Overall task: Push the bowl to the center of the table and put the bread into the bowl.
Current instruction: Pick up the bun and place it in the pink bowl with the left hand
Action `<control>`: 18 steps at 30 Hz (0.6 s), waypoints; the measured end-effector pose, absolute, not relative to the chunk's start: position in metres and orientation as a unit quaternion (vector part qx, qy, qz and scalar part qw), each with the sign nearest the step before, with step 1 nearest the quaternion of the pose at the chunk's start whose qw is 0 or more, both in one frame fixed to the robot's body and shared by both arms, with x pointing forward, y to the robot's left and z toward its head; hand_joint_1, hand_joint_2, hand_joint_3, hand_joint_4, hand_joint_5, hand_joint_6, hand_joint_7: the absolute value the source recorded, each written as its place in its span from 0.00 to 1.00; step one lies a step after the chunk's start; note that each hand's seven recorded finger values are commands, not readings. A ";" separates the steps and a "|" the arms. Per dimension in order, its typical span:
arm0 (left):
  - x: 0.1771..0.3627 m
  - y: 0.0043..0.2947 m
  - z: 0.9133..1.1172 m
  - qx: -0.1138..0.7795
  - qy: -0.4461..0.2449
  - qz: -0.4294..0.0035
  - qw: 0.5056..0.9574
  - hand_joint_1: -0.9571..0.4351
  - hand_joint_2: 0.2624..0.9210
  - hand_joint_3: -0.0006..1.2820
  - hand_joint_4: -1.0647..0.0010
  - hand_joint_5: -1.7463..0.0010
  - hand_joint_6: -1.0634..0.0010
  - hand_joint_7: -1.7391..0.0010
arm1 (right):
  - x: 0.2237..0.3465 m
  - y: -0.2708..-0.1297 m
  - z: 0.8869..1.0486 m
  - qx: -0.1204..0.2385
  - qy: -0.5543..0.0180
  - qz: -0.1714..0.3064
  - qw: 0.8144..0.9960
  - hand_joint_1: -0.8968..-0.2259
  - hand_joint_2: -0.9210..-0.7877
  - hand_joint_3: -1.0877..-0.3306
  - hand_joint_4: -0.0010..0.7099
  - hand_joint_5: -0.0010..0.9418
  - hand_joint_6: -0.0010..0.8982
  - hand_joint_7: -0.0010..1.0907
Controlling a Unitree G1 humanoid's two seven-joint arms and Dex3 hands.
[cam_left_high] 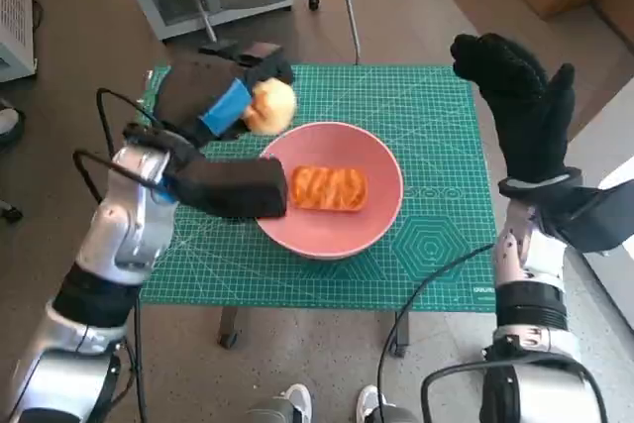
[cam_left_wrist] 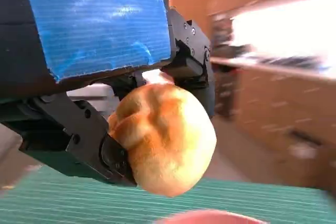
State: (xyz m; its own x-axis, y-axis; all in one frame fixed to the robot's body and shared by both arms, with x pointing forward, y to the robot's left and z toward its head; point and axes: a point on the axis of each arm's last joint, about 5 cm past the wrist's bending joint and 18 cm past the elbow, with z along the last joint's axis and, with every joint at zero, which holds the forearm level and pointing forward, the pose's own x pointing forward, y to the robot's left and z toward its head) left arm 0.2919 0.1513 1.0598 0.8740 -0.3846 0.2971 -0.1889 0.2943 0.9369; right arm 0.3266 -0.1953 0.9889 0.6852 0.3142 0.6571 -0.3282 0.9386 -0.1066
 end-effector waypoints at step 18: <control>0.298 0.122 1.031 0.541 -0.192 -0.207 0.792 0.68 0.85 0.10 0.85 0.82 0.86 0.81 | 0.327 -0.190 0.989 0.008 -0.356 0.185 0.916 0.45 0.00 0.59 0.40 0.00 0.41 0.01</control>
State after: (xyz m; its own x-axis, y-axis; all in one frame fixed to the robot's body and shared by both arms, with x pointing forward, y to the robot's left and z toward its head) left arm 0.2980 0.1221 1.0314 0.8409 -0.5352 0.0802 0.1205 0.3296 0.9364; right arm 0.3265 -0.1899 0.9889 0.6786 0.3329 0.6547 -0.3438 0.9317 -0.1174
